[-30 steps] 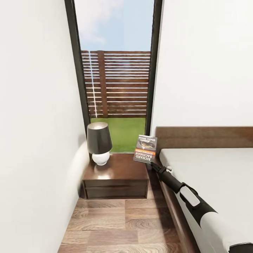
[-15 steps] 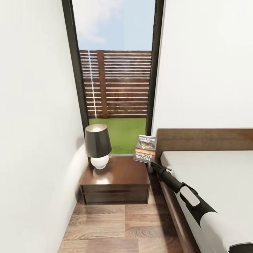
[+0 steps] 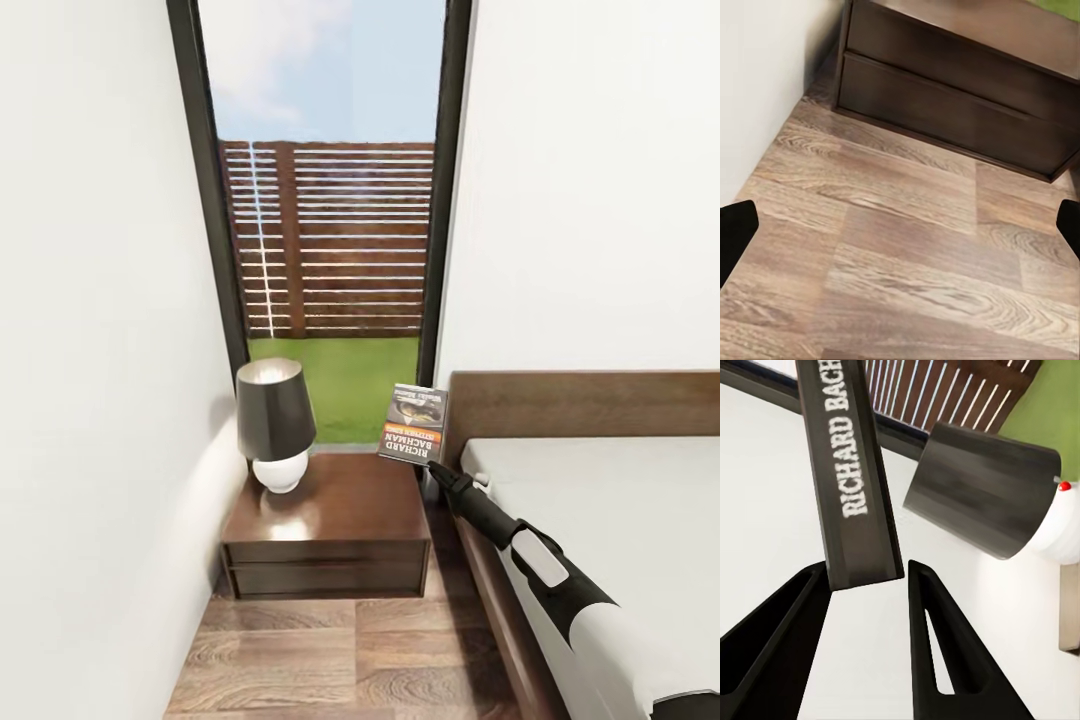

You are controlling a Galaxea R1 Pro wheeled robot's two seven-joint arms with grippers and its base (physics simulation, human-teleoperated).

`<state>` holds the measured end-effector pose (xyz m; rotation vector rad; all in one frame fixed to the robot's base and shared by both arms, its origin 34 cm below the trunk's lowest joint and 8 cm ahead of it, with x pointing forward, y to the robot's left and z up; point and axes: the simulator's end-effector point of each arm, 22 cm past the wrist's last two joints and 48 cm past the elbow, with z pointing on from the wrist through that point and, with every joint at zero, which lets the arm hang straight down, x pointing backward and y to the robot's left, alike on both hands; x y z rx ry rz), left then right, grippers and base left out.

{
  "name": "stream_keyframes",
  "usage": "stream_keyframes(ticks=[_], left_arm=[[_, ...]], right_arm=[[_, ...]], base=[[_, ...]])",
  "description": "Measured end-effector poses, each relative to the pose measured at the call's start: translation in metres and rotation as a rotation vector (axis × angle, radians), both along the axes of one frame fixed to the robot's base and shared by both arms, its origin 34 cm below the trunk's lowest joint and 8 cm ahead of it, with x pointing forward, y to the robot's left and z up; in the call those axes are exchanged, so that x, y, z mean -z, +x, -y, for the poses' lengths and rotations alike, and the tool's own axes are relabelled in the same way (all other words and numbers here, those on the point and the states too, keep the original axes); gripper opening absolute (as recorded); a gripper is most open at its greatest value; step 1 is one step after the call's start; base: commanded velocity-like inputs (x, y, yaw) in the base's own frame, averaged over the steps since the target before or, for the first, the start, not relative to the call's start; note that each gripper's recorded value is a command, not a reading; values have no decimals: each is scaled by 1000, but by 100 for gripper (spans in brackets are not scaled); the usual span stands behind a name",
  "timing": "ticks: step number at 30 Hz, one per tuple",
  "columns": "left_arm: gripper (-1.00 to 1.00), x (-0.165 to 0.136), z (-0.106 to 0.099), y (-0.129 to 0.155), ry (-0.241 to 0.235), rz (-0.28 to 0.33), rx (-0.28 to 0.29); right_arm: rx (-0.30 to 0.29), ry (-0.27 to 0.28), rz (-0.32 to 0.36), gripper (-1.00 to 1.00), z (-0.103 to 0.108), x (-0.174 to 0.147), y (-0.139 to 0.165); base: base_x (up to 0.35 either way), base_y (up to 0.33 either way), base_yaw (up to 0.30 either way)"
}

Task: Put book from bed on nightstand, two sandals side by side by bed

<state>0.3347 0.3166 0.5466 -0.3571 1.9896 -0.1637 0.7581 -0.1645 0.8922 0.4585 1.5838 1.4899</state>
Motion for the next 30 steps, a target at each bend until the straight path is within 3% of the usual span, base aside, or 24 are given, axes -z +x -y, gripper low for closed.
stream_keyframes(ticks=[30], left_arm=[[100,1,0,0,-4,-4,0]], right_arm=[[0,0,-1,-100,0,0,0]], base=[[193,0,0]])
